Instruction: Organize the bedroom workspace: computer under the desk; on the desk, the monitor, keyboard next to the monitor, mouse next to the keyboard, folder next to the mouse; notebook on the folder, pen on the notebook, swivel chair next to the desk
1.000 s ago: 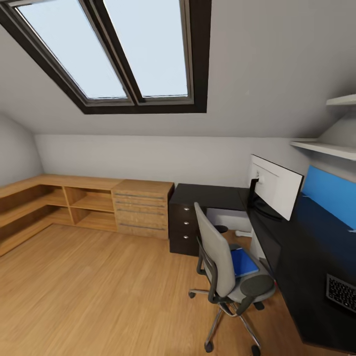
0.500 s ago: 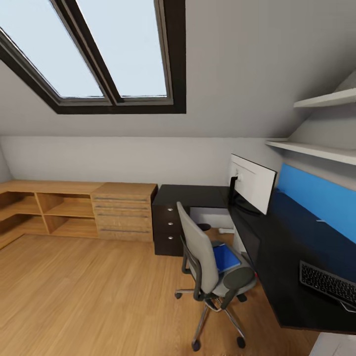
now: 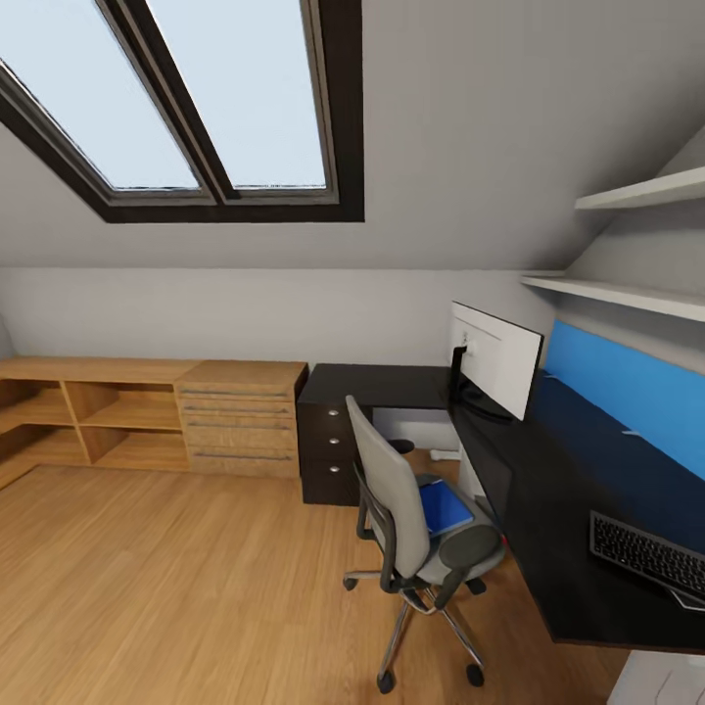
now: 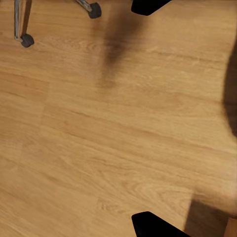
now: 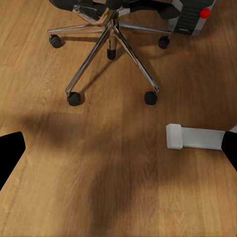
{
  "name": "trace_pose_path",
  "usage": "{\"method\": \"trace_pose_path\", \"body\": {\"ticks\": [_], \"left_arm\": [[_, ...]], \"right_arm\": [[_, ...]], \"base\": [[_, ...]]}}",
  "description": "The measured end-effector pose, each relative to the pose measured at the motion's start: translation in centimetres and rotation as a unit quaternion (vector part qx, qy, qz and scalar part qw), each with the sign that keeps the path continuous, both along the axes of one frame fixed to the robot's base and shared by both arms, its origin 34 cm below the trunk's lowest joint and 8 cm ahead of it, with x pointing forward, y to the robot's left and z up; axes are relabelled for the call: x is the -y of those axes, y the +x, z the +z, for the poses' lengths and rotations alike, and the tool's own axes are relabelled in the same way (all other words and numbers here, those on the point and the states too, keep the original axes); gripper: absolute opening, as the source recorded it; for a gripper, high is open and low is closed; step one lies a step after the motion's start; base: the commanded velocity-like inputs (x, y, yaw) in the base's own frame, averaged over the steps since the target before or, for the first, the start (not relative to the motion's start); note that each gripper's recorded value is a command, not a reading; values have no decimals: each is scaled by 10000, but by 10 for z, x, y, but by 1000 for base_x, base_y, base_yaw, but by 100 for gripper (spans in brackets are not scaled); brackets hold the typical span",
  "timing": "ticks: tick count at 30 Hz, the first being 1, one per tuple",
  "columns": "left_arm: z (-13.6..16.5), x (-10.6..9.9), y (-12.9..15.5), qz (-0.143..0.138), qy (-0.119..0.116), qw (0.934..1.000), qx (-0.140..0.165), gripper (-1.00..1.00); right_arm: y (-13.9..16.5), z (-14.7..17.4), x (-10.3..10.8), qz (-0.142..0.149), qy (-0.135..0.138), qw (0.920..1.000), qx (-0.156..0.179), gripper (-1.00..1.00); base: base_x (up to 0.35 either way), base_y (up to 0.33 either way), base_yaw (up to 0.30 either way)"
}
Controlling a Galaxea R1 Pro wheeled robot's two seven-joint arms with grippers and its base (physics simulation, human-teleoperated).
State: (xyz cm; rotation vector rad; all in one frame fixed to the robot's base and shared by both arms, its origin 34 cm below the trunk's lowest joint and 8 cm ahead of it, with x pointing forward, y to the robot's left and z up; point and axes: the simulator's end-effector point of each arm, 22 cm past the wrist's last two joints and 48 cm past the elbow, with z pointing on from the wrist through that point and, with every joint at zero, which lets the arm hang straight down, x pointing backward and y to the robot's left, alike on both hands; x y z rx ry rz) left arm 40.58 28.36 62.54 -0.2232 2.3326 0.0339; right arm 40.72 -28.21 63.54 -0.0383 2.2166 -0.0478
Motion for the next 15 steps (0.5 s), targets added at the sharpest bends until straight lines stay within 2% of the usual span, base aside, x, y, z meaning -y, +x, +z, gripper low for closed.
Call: {"method": "trace_pose_path", "body": {"ticks": [15], "left_arm": [[-26,-1,-4,3,8,10000,-99,100]], "right_arm": [[-5,-27,1,-7,-7,9999,-128,100]], "base": [[0,0,0]]}}
